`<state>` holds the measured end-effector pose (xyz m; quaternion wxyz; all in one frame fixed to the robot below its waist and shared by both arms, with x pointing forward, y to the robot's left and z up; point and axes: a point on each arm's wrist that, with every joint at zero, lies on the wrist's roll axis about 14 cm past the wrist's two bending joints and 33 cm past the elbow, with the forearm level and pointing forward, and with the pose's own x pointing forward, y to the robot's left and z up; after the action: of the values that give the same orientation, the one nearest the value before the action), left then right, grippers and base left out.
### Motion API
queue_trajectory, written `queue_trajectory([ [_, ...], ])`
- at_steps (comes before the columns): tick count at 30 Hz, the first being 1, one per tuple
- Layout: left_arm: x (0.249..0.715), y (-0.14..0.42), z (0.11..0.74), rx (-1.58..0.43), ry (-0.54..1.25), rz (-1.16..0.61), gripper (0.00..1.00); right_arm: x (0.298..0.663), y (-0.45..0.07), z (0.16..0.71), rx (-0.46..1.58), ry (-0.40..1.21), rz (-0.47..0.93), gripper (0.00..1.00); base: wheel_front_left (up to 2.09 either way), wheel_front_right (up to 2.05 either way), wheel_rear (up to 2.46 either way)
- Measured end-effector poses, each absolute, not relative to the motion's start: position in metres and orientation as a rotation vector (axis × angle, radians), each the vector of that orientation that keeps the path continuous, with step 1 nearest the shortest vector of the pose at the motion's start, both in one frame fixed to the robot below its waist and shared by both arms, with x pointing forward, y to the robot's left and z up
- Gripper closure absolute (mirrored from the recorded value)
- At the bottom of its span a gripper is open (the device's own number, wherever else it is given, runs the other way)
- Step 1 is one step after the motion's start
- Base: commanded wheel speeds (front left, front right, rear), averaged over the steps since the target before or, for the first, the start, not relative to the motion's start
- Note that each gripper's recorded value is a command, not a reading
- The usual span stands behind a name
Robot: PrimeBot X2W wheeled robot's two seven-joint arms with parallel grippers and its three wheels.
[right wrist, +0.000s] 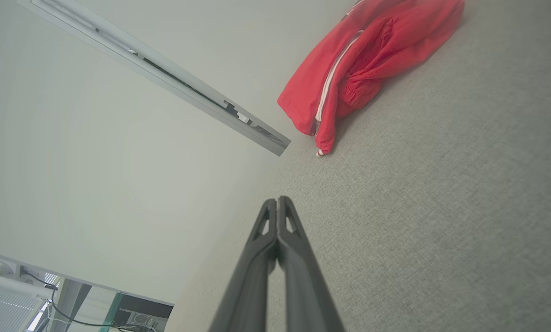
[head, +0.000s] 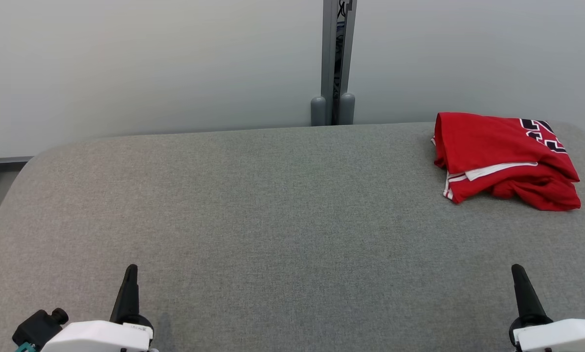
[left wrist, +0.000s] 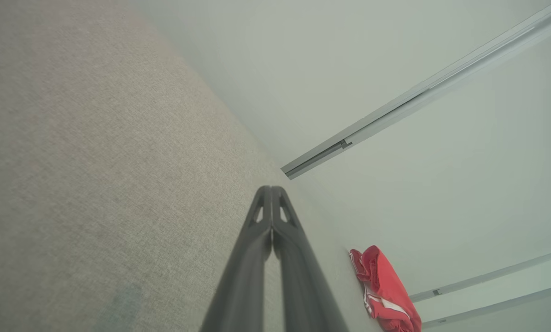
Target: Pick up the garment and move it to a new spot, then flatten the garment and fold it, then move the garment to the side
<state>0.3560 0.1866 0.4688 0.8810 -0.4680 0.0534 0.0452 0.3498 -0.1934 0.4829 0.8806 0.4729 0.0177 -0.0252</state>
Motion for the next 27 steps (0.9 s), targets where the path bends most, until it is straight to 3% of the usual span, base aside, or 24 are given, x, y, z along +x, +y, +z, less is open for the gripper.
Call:
queue_trajectory([
  [27, 0.374, 0.181, 0.482, -1.257, 0.100, 0.046, 1.00, 0.360, -0.207, 0.492, 1.258, 0.007, -0.072, 1.00, 0.00, 0.00, 0.00],
])
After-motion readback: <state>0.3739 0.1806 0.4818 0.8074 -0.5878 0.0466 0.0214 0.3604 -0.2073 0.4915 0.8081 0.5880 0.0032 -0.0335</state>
